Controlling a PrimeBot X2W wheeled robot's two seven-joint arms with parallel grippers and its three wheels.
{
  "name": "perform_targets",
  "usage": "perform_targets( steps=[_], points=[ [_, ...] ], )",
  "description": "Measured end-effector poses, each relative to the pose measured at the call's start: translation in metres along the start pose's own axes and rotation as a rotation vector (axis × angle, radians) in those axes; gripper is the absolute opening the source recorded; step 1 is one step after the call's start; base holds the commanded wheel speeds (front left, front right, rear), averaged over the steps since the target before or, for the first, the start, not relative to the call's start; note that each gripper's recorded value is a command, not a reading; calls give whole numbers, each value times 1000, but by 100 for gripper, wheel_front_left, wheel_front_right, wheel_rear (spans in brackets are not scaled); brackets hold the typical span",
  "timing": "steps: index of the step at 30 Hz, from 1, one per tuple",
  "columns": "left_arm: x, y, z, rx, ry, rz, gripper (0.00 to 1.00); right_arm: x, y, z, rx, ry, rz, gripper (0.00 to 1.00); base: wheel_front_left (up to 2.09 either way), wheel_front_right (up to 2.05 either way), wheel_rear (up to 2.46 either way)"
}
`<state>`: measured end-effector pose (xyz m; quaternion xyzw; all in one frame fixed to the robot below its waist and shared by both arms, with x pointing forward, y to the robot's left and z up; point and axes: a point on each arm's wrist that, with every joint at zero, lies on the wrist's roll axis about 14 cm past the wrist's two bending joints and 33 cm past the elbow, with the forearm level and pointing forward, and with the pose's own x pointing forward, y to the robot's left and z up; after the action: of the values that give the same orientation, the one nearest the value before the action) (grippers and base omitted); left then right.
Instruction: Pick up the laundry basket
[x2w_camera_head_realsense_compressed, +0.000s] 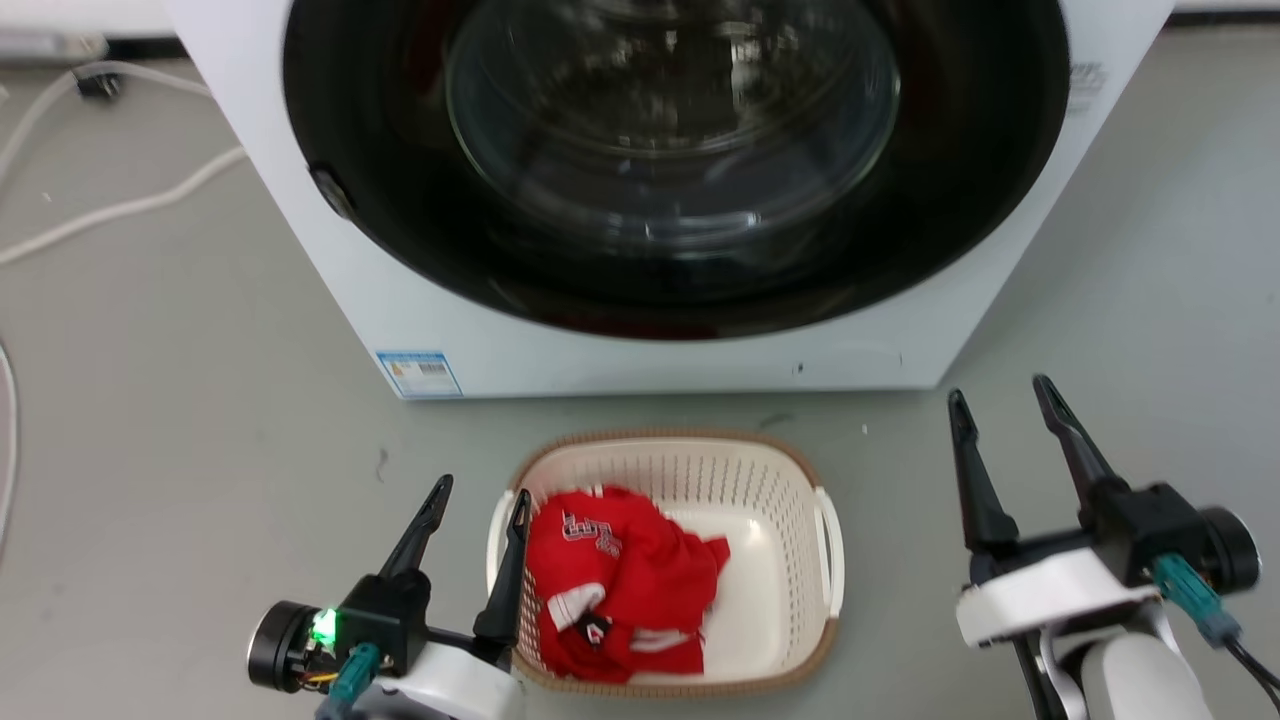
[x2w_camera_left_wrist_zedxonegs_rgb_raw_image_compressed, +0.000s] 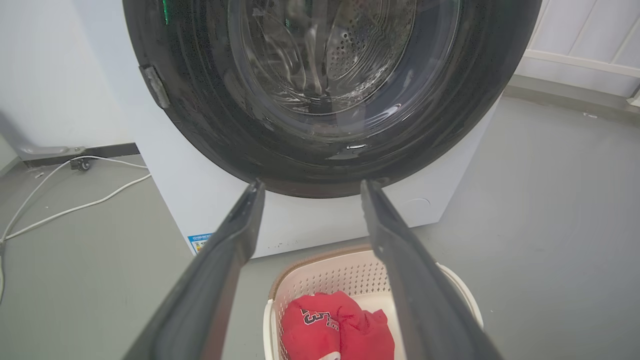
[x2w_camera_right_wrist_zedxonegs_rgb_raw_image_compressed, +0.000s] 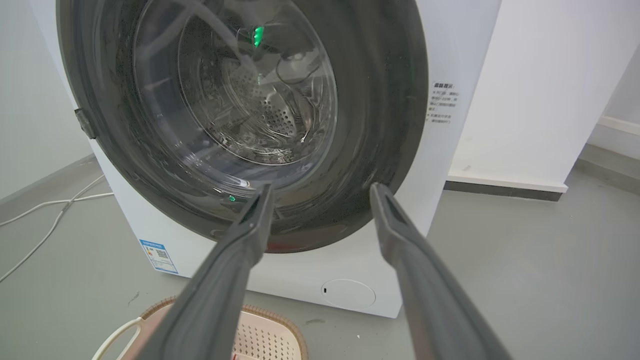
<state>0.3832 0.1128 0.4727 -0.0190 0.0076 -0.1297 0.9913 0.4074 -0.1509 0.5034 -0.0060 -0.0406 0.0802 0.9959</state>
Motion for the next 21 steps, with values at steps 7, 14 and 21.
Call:
perform_targets(
  steps=[7,14,21],
  points=[
    [35,29,-63,-28,173,17,100,30,5,-56,0,148,35,100,0,0,0],
    [69,59,-125,-23,328,29,100,50,2,-134,28,362,40,100,0,0,0],
    [79,67,-192,-39,511,0,100,52,6,-215,72,615,53,100,0,0,0]
  ],
)
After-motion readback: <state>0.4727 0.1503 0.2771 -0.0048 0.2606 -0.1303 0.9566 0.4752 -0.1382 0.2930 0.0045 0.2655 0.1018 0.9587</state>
